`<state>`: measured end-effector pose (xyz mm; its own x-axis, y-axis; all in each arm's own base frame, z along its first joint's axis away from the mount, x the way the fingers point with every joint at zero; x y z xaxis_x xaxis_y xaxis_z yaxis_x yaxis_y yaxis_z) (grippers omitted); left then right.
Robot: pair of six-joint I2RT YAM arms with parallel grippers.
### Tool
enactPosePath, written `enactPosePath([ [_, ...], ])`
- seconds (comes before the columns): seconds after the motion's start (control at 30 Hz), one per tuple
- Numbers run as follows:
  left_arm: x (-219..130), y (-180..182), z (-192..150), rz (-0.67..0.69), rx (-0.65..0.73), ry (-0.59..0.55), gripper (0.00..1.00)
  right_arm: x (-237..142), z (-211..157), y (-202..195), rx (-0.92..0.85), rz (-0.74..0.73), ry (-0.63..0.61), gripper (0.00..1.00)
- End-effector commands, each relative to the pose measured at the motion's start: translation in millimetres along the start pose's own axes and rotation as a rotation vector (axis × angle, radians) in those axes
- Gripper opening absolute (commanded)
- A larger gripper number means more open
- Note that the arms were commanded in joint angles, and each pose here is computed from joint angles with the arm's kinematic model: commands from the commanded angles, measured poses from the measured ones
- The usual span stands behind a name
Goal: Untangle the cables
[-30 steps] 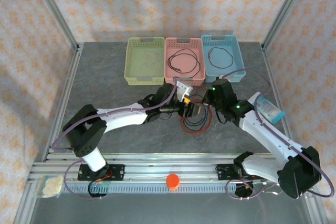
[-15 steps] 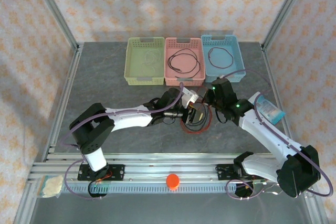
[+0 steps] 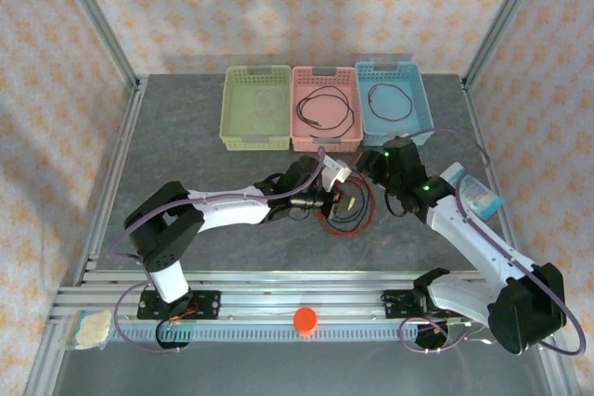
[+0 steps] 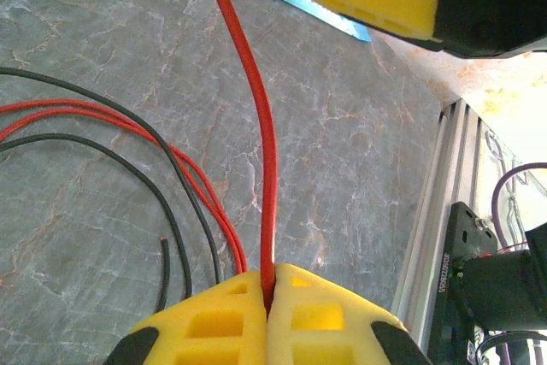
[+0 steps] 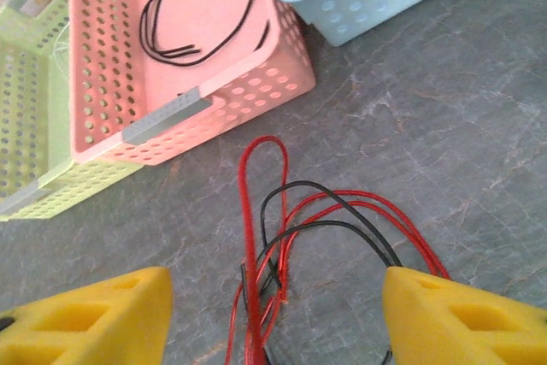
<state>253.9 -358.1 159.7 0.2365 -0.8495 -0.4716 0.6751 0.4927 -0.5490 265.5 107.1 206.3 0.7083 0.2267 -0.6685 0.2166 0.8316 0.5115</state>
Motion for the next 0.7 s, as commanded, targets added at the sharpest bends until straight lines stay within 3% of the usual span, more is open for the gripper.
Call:
enactPosePath([
  [0.0,1.8,-2.8,6.6,0.0,0.023,-0.017,0.0,5.4,-5.1,-5.6,0.078,0.043,0.027,0.67],
  [0.23,3.2,-2.9,7.7,0.001,0.028,-0.014,0.0,17.1,-13.6,8.2,0.075,0.195,0.117,0.57],
  [0.37,2.4,-2.1,8.4,0.009,0.03,-0.019,0.0,23.0,-15.7,1.0,0.068,0.135,0.124,0.32],
  [0.5,0.7,2.9,8.1,0.048,0.018,-0.031,0.0,21.3,-13.0,1.3,0.059,0.14,0.1,0.13],
  [0.53,-0.2,5.0,8.3,0.064,0.014,-0.037,0.01,20.2,-11.8,2.6,0.05,0.145,0.097,0.09],
  [0.67,-8.0,17.4,11.4,0.132,-0.018,-0.087,0.27,17.7,-7.2,0.6,-0.009,0.099,0.082,0.0],
])
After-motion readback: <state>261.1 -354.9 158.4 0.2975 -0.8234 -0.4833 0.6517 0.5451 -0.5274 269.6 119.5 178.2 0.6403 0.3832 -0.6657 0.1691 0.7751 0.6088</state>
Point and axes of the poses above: each hand's point on the last joint's axis, 136 mm out from that joint toward the fingers, its own x axis out along the fingers, its own y axis along the line the jaws close on, z = x × y, the point moved 6 cm from there along -x, back along the fingers, and after that the axes turned 1 degree about -x, right-handed, at the moved point
